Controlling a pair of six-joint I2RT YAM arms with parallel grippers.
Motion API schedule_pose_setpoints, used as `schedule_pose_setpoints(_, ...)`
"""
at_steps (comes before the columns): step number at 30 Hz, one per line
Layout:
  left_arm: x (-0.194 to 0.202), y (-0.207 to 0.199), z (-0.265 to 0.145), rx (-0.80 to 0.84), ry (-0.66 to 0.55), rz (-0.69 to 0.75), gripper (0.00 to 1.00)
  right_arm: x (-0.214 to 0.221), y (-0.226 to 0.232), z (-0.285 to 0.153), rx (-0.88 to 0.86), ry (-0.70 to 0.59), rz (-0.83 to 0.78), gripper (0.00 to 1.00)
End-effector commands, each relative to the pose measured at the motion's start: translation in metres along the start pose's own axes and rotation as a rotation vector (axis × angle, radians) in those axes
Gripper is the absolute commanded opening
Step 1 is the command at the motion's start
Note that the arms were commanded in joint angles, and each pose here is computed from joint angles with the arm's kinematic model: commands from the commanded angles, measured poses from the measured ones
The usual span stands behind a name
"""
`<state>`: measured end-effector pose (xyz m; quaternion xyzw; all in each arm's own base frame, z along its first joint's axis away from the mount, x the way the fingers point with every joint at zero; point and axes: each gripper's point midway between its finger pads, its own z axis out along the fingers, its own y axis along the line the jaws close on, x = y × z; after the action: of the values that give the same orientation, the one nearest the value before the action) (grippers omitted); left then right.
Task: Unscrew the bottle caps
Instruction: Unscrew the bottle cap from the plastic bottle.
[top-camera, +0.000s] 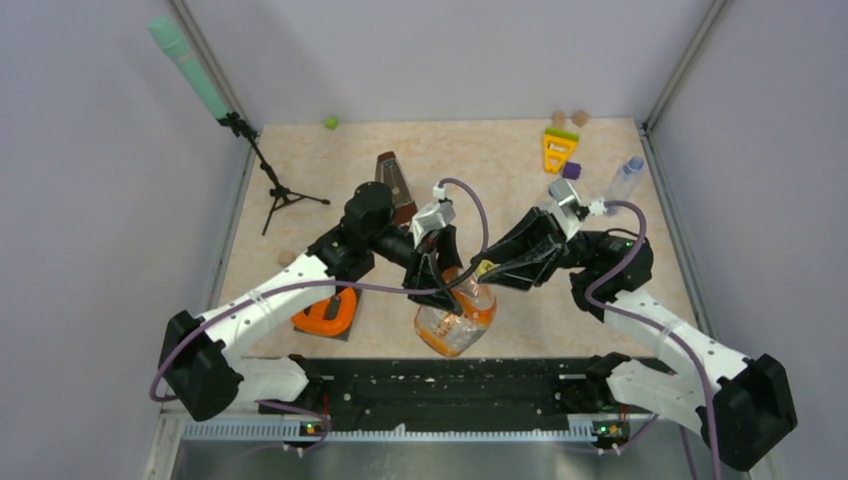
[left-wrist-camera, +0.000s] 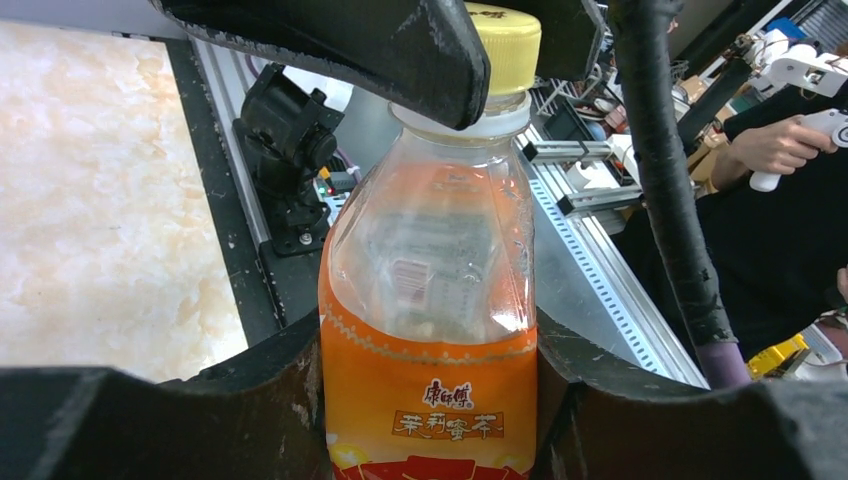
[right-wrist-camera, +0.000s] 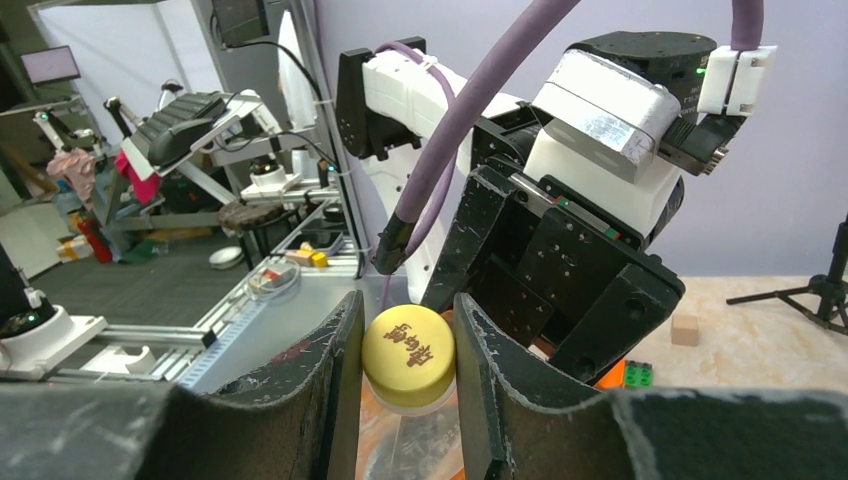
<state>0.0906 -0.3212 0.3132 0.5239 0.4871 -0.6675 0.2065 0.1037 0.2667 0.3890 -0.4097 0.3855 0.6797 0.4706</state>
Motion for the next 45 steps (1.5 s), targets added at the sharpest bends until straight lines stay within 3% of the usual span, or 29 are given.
schedule_pose_setpoints(1,-0.016,-0.014,-0.003,0.045,-0.004,0.100,0.00,-0.011,0.003,-0.003,0.007,-0.012,-0.115,0.00)
schedule_pose_setpoints(6,-0.022,0.018,-0.005,-0.161,-0.046,0.083,0.00,-0.009,-0.016,-0.007,0.128,-0.007,-0.107,0.02)
schedule_pose_setpoints(9,-0.024,0.024,-0.006,-0.201,-0.054,0.086,0.00,-0.012,-0.026,-0.011,0.219,-0.022,-0.097,0.22)
schedule_pose_setpoints(11,-0.027,0.029,-0.007,-0.237,-0.066,0.091,0.00,-0.014,-0.034,-0.012,0.272,-0.033,-0.076,0.31)
schedule_pose_setpoints(15,-0.026,0.045,-0.013,-0.355,-0.055,0.080,0.00,-0.012,-0.057,-0.019,0.397,-0.043,-0.018,0.33)
schedule_pose_setpoints(16,-0.026,0.048,-0.014,-0.384,-0.051,0.083,0.00,-0.011,-0.061,-0.021,0.421,-0.049,-0.005,0.38)
schedule_pose_setpoints(21,-0.027,0.057,-0.016,-0.457,-0.046,0.099,0.00,-0.011,-0.070,-0.024,0.465,-0.076,0.009,0.44)
schedule_pose_setpoints(32,-0.025,0.072,-0.022,-0.638,-0.030,0.136,0.00,-0.012,-0.089,-0.033,0.574,-0.122,0.048,0.51)
schedule_pose_setpoints(45,-0.031,0.076,-0.027,-0.704,-0.059,0.164,0.00,-0.007,-0.096,-0.034,0.594,-0.121,0.082,0.50)
